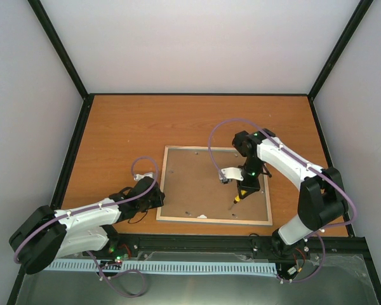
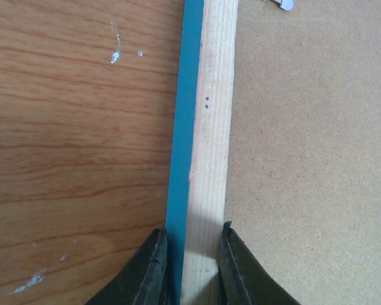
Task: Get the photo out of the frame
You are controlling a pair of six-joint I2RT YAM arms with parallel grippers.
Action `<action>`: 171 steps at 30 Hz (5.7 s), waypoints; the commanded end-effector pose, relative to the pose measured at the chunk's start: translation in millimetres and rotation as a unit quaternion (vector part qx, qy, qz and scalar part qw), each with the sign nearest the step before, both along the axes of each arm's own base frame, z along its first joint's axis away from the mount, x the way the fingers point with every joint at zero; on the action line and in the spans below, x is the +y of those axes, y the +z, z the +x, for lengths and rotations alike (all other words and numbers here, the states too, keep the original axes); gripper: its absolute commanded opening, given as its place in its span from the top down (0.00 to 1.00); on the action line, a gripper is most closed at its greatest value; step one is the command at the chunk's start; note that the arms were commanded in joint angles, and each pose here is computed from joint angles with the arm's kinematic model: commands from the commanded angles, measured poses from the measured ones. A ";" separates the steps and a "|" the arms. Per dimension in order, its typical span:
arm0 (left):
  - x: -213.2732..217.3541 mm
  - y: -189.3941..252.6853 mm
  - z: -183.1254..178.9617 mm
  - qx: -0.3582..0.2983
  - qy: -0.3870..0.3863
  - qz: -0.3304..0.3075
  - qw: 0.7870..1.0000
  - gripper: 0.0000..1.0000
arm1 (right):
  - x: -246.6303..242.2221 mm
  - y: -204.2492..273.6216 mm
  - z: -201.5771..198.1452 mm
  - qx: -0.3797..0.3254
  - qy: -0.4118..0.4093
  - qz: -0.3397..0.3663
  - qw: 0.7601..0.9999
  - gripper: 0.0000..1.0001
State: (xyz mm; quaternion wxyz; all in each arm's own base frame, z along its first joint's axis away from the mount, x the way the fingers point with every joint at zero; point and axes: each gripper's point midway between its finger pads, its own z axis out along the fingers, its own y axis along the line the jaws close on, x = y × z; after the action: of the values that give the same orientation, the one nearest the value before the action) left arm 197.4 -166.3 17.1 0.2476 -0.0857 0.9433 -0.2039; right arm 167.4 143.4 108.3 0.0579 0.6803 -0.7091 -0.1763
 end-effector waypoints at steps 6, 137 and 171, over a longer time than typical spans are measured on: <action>15.5 -21.6 -15.4 0.043 0.022 0.021 0.999 0.99 | 3.8 5.7 -30.1 0.042 0.009 0.013 0.999 0.97; -189.5 160.1 -23.1 -0.323 -0.600 0.086 0.727 0.69 | 89.7 80.1 5.0 -0.050 -0.129 0.378 0.915 0.94; 30.5 58.2 10.5 -0.006 0.077 0.092 0.993 0.99 | 80.3 77.3 24.9 -0.112 -0.163 0.348 0.916 0.24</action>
State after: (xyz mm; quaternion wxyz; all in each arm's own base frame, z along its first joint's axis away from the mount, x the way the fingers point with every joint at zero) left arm 203.4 -183.9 87.2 0.2844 0.0156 0.9489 -0.1361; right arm 192.2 225.0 181.5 -0.2830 0.5423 -0.7116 -0.3457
